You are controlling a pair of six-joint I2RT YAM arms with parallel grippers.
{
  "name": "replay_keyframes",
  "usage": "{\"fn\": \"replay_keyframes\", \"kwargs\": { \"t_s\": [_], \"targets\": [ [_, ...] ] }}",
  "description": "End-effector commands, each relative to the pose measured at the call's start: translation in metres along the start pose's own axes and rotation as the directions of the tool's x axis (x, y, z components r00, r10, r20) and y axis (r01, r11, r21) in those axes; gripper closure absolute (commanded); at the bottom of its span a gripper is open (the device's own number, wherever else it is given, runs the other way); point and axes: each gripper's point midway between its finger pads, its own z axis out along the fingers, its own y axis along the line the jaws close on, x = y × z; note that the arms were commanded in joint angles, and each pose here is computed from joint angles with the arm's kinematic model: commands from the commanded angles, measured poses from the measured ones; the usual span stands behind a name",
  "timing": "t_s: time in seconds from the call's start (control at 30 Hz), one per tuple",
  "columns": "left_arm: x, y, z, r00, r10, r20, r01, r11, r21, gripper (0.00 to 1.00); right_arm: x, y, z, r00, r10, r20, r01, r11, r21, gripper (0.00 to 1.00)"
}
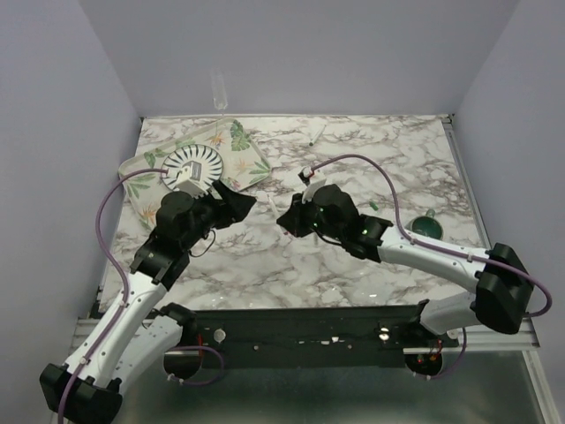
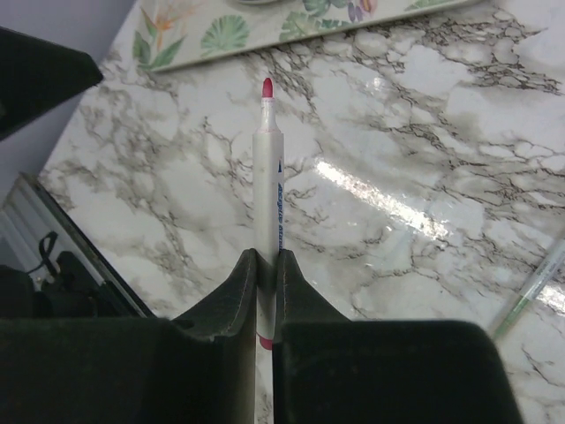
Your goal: Insert the pens into the pen caps
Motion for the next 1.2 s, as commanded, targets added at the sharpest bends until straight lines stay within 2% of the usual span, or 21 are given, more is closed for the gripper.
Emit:
{"fn": "replay_keyframes", "kwargs": {
  "t_s": [0.0,0.17,0.3,0.53,0.67,0.73,0.8,0.87,0.93,0.97,1.0,1.1,1.13,1.17],
  "targets": [
    [0.008,-0.023,0.006,0.999,-0.027,-0.038,0.032,0.989,0.148,0.28,-0.021,0.015,-0.014,0.99,0.069,0.126,-0.057,0.994,-0.097,0.99],
    [0.016,-0.028,0.016,0.995,-0.039,-0.091,0.056,0.981,0.188,0.37,-0.037,0.032,-0.028,0.976,0.086,0.2,-0.046,0.98,-0.194,0.99],
    [0.019,-0.036,0.021,0.993,-0.034,-0.109,0.059,0.97,0.237,0.37,-0.043,0.036,-0.034,0.966,0.094,0.242,-0.039,0.974,-0.224,0.99],
    [0.028,-0.049,0.024,0.987,-0.058,-0.149,0.106,0.935,0.337,0.38,-0.042,0.045,-0.034,0.968,0.096,0.232,-0.03,0.962,-0.273,0.99],
    [0.033,-0.051,0.027,0.982,-0.058,-0.177,0.12,0.925,0.36,0.55,-0.044,0.048,-0.034,0.966,0.102,0.238,-0.032,0.959,-0.281,0.99],
    [0.035,-0.052,0.028,0.981,-0.059,-0.183,0.124,0.921,0.369,0.58,-0.046,0.05,-0.034,0.966,0.099,0.239,-0.027,0.958,-0.287,0.99],
    [0.034,-0.056,0.027,0.982,-0.057,-0.179,0.124,0.912,0.391,0.67,-0.044,0.052,-0.033,0.967,0.097,0.234,-0.024,0.955,-0.297,0.99],
    [0.035,-0.058,0.025,0.982,-0.05,-0.183,0.123,0.903,0.411,0.82,-0.042,0.054,-0.033,0.968,0.095,0.233,-0.018,0.949,-0.313,0.99],
    [0.033,-0.062,0.024,0.983,-0.047,-0.175,0.12,0.894,0.432,0.9,-0.04,0.054,-0.032,0.97,0.091,0.224,-0.016,0.949,-0.315,0.99],
    [0.033,-0.063,0.024,0.983,-0.049,-0.177,0.123,0.89,0.439,0.98,-0.038,0.054,-0.031,0.972,0.089,0.217,-0.017,0.949,-0.314,0.98],
    [0.031,-0.069,0.021,0.985,-0.042,-0.169,0.118,0.877,0.465,1.0,-0.037,0.055,-0.031,0.973,0.086,0.213,-0.013,0.947,-0.322,0.96],
    [0.03,-0.074,0.018,0.985,-0.037,-0.171,0.119,0.858,0.5,1.0,-0.036,0.058,-0.035,0.975,0.076,0.209,-0.002,0.942,-0.337,0.72],
    [0.029,-0.079,0.016,0.984,-0.02,-0.176,0.11,0.849,0.517,1.0,-0.034,0.056,-0.036,0.976,0.077,0.203,-0.006,0.944,-0.329,0.61],
    [0.029,-0.08,0.016,0.986,0.018,-0.164,0.072,0.848,0.525,1.0,-0.034,0.054,-0.039,0.976,0.082,0.203,-0.013,0.947,-0.322,0.56]
  ]
}}
